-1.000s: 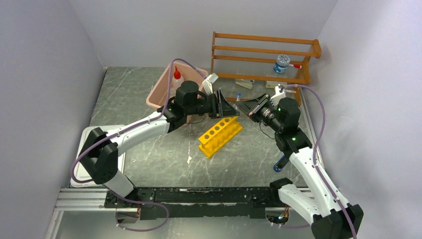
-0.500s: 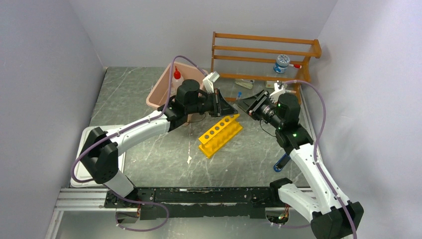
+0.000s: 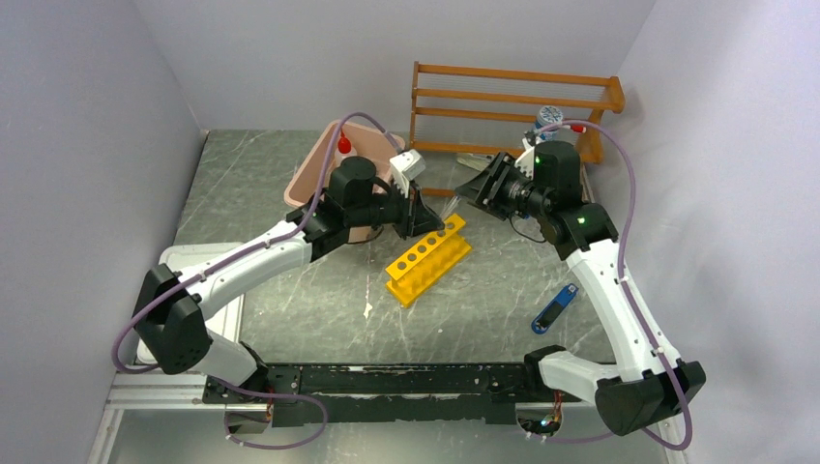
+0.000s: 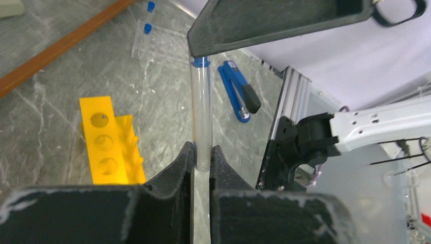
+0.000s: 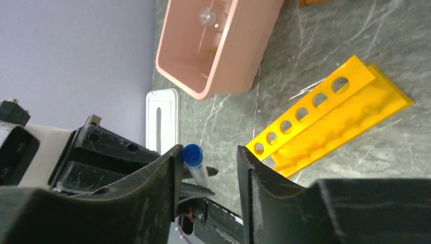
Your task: Organize the chemistry lab equipment
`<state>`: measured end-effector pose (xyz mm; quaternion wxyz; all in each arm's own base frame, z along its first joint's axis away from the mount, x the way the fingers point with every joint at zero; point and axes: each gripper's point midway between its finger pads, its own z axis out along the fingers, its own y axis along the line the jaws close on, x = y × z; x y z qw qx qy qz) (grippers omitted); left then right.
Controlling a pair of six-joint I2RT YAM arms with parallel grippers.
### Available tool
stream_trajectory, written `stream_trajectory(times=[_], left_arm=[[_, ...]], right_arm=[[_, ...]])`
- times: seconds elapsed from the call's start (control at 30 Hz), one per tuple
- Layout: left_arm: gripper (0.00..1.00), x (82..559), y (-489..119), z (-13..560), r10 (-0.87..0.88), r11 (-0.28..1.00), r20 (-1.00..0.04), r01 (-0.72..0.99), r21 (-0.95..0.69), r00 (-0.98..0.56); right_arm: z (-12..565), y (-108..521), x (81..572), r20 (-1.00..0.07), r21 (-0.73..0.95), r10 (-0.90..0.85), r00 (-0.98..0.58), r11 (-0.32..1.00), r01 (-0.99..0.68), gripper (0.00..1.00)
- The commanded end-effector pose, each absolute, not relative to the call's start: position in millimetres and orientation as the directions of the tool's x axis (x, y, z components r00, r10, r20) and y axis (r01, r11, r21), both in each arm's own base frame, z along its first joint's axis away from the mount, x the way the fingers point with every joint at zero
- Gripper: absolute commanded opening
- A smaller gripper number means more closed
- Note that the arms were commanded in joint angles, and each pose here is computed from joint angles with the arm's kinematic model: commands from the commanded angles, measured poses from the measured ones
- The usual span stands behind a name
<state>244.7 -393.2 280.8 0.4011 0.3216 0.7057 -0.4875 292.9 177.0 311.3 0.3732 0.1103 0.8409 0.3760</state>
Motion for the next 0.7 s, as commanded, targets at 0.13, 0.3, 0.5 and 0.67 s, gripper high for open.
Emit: stream_trajectory(times=[0.13, 0.3, 0.5, 0.67], left_arm=[[0.05, 234, -379, 264, 0.134, 0.298, -0.919, 0.899, -0.320, -0.371], [0.05, 235, -376, 261, 0.145, 0.307, -0.920, 0.901, -0.308, -0.364], [0.05, 231, -377, 259, 0.156, 0.287, -0.920, 0.908, -0.306, -0.359], [0.05, 228, -377, 255, 0.174, 0.262, -0.921, 0.918, -0.297, -0.348]], right_arm=[[302, 185, 276, -0.512, 0.745, 0.430, -0.743, 0.653, -0.135, 0.44], [294, 192, 271, -0.489, 0.752, 0.393, -0.779, 0.642, -0.148, 0.49], [284, 199, 266, -0.461, 0.769, 0.353, -0.814, 0.617, -0.168, 0.43], [279, 197, 270, -0.474, 0.756, 0.353, -0.807, 0.633, -0.166, 0.29]])
